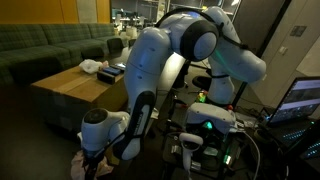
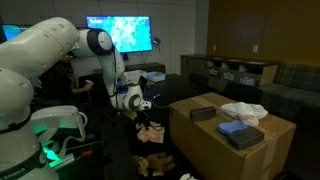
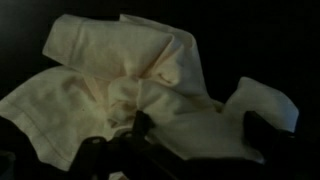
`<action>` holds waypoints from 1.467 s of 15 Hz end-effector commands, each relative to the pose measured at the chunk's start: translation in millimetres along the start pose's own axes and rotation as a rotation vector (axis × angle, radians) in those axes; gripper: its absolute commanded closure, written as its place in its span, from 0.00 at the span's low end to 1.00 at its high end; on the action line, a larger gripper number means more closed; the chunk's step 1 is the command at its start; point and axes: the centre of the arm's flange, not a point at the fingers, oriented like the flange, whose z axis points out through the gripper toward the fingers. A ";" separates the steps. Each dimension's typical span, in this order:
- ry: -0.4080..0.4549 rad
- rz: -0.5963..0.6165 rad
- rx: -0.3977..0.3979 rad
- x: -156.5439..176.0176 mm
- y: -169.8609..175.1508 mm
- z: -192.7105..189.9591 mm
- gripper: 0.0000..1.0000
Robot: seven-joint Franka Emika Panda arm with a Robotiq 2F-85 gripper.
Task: Place the turnip plushie on the table, then the duster on the box, then the left duster on the table, then the blue sponge on the box, then the white towel on the table, then the white cloth on the box, then the small brown object on the table, then the duster on the box, then the moose on the table, and finally, the peach shirt on the box
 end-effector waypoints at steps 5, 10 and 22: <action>0.043 -0.033 -0.099 5.0 8.8 28.7 0.00; 0.022 -0.044 -0.088 3.7 11.6 20.3 0.49; -0.125 -0.193 -0.012 -14.6 22.7 -87.0 0.94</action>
